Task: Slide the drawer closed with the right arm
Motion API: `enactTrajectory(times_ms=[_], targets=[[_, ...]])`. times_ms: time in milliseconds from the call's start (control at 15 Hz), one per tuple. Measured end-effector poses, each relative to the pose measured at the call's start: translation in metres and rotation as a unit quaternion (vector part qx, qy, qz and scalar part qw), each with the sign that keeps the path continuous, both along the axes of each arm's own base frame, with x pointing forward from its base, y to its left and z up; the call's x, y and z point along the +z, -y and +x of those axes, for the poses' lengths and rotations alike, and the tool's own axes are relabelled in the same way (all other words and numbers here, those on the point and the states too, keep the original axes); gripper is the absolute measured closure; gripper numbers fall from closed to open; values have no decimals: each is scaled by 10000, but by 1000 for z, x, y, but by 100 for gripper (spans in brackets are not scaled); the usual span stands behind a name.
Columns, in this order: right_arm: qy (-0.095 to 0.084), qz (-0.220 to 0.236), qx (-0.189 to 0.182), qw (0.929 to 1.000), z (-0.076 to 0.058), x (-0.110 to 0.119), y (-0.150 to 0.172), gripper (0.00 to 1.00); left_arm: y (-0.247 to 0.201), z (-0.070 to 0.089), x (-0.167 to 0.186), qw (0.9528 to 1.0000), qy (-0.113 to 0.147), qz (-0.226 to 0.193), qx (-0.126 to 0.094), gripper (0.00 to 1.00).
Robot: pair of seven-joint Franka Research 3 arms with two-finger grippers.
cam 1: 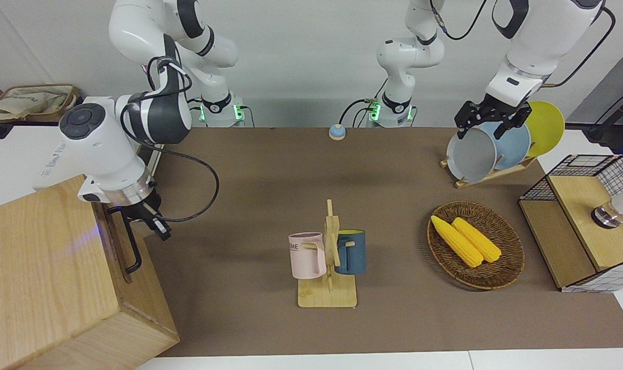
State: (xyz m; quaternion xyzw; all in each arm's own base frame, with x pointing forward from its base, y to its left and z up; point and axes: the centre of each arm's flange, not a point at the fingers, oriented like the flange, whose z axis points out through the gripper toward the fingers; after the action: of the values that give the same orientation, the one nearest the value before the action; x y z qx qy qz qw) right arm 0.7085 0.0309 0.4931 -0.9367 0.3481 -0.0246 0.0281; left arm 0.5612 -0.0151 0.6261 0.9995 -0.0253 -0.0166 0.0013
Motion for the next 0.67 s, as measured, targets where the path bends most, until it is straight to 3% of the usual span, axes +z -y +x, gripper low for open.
enactTrajectory(times_ms=[200, 400, 667], targets=[[-233, -85, 555, 9981, -18, 19, -36, 99, 0, 0, 0, 10000, 0, 0, 0, 0], [-347, -202, 1055, 9936, -34, 37, -60, 99, 0, 0, 0, 10000, 0, 0, 0, 0], [-402, -449, 1901, 9799, -49, 58, -60, 99, 0, 0, 0, 10000, 0, 0, 0, 0]])
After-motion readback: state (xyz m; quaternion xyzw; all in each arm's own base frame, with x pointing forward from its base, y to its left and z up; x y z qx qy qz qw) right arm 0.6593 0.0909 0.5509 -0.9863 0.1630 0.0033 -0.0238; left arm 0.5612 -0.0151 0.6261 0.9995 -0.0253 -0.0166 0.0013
